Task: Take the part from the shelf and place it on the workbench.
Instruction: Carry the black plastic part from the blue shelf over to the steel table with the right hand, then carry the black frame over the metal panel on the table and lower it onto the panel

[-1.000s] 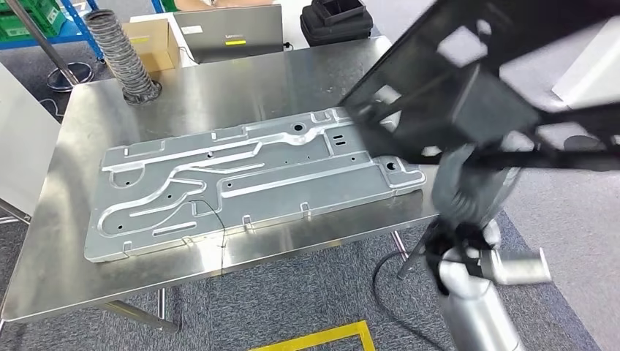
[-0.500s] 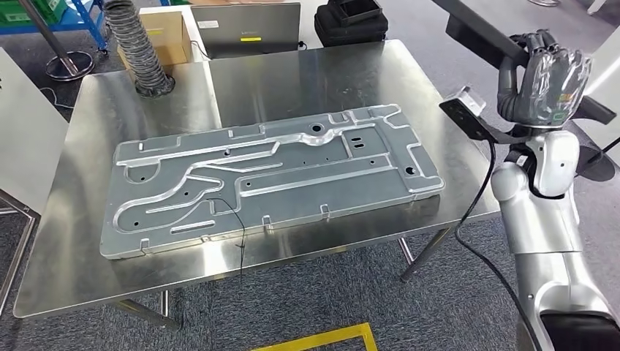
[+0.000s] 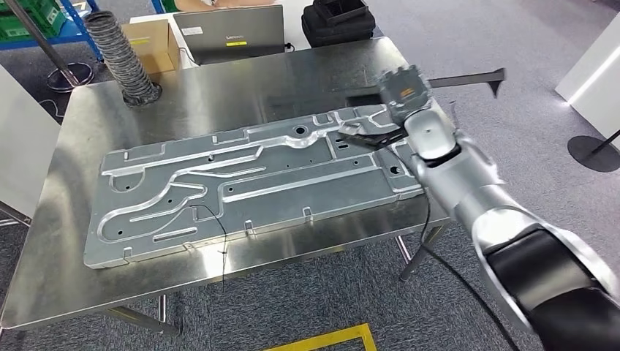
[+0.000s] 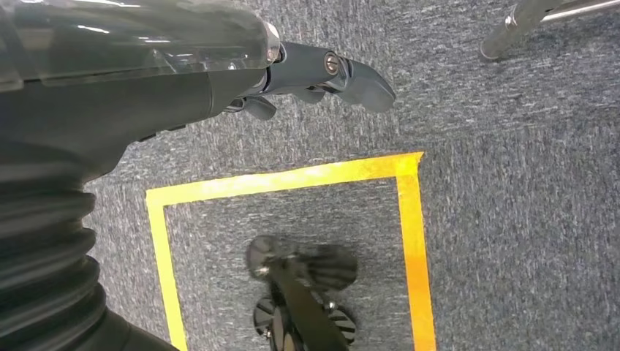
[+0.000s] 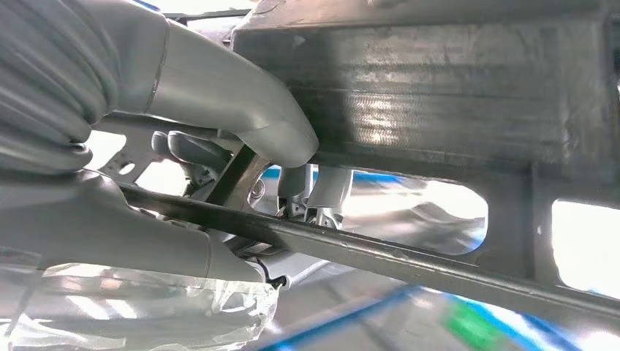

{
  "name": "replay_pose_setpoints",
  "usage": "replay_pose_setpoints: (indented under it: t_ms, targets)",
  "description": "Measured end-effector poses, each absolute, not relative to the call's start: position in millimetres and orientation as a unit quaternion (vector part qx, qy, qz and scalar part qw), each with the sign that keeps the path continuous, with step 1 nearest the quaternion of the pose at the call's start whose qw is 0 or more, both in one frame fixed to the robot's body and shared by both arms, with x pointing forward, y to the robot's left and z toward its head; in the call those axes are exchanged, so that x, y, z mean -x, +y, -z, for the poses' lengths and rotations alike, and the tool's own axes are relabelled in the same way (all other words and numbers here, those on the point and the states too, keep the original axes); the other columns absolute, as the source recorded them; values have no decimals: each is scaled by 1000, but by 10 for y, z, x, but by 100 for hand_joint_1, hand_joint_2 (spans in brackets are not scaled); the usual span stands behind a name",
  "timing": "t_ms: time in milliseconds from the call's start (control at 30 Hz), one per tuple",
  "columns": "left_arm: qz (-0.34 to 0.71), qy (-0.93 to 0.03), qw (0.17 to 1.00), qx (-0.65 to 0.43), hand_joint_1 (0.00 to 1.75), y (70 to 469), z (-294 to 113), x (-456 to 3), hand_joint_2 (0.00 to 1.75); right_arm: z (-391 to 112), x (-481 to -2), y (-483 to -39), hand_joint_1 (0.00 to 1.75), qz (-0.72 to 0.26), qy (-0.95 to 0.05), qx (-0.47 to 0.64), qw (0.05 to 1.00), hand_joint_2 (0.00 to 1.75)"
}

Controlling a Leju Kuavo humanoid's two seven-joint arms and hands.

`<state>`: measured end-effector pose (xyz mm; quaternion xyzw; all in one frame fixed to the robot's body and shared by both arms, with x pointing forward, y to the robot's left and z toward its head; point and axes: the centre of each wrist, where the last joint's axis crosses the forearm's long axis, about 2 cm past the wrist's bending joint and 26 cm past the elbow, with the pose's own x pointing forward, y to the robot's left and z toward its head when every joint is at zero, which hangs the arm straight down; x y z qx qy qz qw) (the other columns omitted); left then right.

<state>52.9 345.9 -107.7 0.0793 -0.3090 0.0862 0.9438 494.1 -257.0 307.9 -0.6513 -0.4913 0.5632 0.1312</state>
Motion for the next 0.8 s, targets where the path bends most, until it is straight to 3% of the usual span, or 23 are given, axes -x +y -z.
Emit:
replay_pose_setpoints:
  t_ms: [333, 800]
  targets:
    - [-84, -307, 945, -78, 0, 3418, 1083, -514, 175, -2742, -4797, -1863, 175, -599, -538, 592, 37, 175]
    - [-62, -312, 945, -81, 0, 3347, 1087, -524, 175, -2337, -4607, -1695, 175, -585, -607, 535, 58, 175]
